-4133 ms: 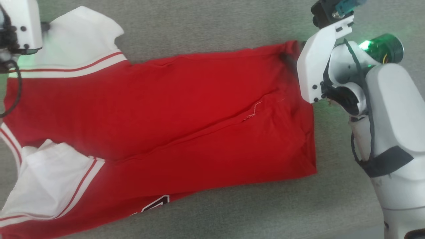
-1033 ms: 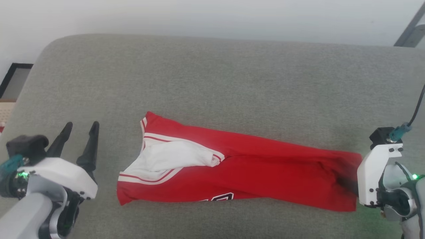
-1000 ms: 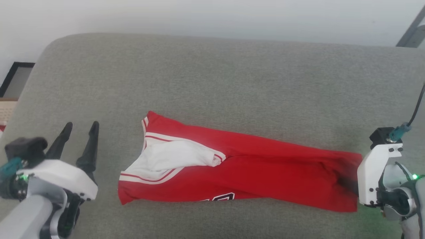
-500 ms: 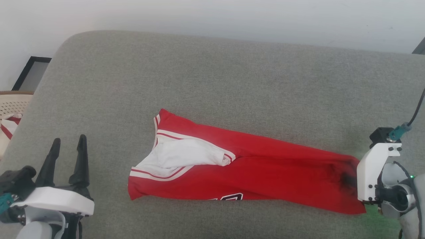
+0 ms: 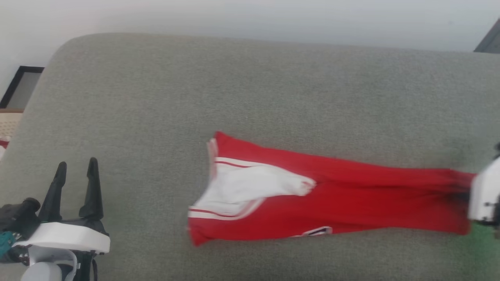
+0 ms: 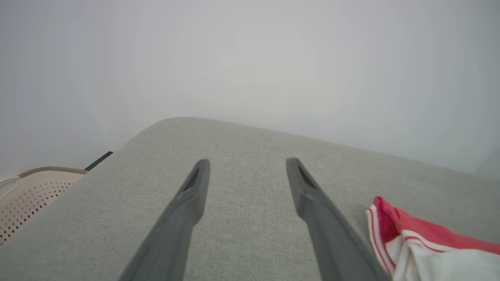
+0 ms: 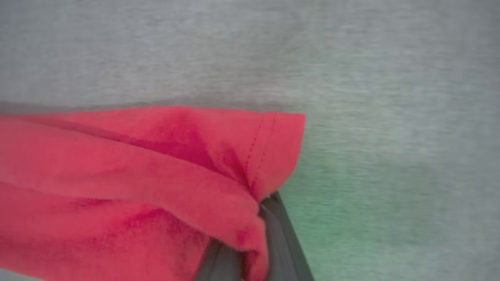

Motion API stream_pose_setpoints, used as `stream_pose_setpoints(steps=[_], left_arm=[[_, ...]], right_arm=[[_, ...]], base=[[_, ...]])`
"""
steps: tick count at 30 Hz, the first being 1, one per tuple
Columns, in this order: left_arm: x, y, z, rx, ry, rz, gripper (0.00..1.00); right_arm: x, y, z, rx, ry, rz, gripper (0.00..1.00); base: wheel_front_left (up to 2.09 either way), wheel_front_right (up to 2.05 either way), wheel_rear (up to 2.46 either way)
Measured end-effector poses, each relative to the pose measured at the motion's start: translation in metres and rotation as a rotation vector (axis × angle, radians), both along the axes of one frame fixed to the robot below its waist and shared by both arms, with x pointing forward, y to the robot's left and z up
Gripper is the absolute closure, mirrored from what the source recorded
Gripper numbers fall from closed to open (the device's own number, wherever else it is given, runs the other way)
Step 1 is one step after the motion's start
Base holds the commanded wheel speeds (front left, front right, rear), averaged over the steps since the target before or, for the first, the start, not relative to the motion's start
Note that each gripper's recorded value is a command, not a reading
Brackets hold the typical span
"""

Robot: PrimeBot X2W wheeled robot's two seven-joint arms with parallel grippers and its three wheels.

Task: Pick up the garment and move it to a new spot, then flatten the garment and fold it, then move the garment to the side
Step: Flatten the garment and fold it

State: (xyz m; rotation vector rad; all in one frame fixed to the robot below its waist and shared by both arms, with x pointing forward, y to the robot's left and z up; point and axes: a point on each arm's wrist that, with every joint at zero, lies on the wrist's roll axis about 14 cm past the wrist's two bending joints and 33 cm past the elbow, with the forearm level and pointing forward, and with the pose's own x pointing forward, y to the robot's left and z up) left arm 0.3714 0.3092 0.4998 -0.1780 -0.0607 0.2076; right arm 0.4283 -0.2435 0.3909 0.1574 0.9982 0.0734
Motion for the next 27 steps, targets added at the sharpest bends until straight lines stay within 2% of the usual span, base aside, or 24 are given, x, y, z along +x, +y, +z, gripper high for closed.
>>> stream_pose_setpoints(steps=[7,13,16,19,27], left_arm=[[0.014,-0.016,-0.003,0.004,0.003,-0.048,0.00],[0.023,-0.023,-0.003,0.008,0.003,-0.083,0.00],[0.024,-0.025,-0.002,0.003,-0.002,-0.090,0.00],[0.025,-0.026,0.000,0.005,-0.007,-0.095,0.00],[0.024,-0.028,0.004,0.002,-0.019,-0.099,0.00]], right_arm=[[-0.001,-0.068,0.008,-0.116,-0.009,-0.135,1.00],[0.001,-0.079,0.013,-0.141,-0.021,-0.155,1.00],[0.004,-0.065,0.018,-0.119,-0.032,-0.121,1.00],[0.009,-0.033,0.028,-0.023,-0.066,-0.068,1.00],[0.001,0.046,0.054,0.075,-0.119,0.153,1.00]], base=[[0.00,0.00,0.00],[0.00,0.00,0.00],[0.00,0.00,0.00],[0.00,0.00,0.00],[0.00,0.00,0.00]])
